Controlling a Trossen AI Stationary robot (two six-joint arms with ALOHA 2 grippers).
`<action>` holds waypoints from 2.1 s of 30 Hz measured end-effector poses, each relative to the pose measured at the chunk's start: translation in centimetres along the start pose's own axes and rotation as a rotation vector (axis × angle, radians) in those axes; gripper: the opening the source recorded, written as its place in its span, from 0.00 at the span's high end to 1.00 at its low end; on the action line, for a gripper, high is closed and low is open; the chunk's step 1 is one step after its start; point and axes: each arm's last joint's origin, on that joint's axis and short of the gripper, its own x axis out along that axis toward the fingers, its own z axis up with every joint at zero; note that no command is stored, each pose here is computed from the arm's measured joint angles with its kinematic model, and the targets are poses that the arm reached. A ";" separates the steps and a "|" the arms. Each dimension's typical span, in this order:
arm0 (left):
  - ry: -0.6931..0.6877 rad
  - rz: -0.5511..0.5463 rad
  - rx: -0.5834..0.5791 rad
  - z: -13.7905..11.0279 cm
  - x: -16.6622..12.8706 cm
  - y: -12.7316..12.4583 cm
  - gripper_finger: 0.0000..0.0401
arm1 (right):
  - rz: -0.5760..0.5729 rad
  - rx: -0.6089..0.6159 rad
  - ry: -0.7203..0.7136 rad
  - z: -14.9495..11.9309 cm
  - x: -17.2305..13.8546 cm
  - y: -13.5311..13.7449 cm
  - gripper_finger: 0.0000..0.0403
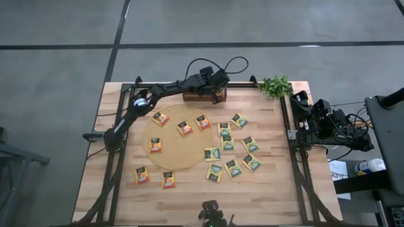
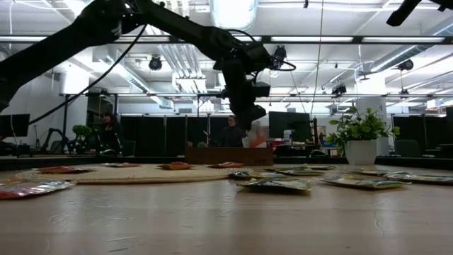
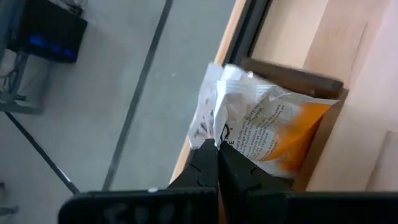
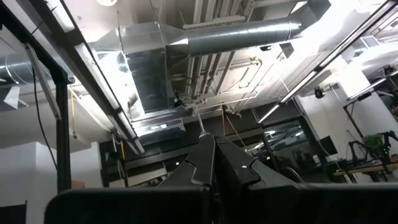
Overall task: Pick & Place Tea
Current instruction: Put the white tea bag into the right section of the wooden organizer
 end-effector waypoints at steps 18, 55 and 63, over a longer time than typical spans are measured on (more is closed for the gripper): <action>0.082 0.118 0.108 -0.8 2.5 -1.5 1.00 | -0.001 -0.002 0.001 0.0 0.0 0.0 0.98; 0.019 0.101 0.029 -0.1 2.0 -2.3 0.99 | 0.002 0.050 0.002 0.0 0.0 0.0 0.98; 0.009 0.074 0.006 -0.1 2.1 -2.3 0.80 | 0.006 0.050 0.003 0.0 0.0 0.0 0.98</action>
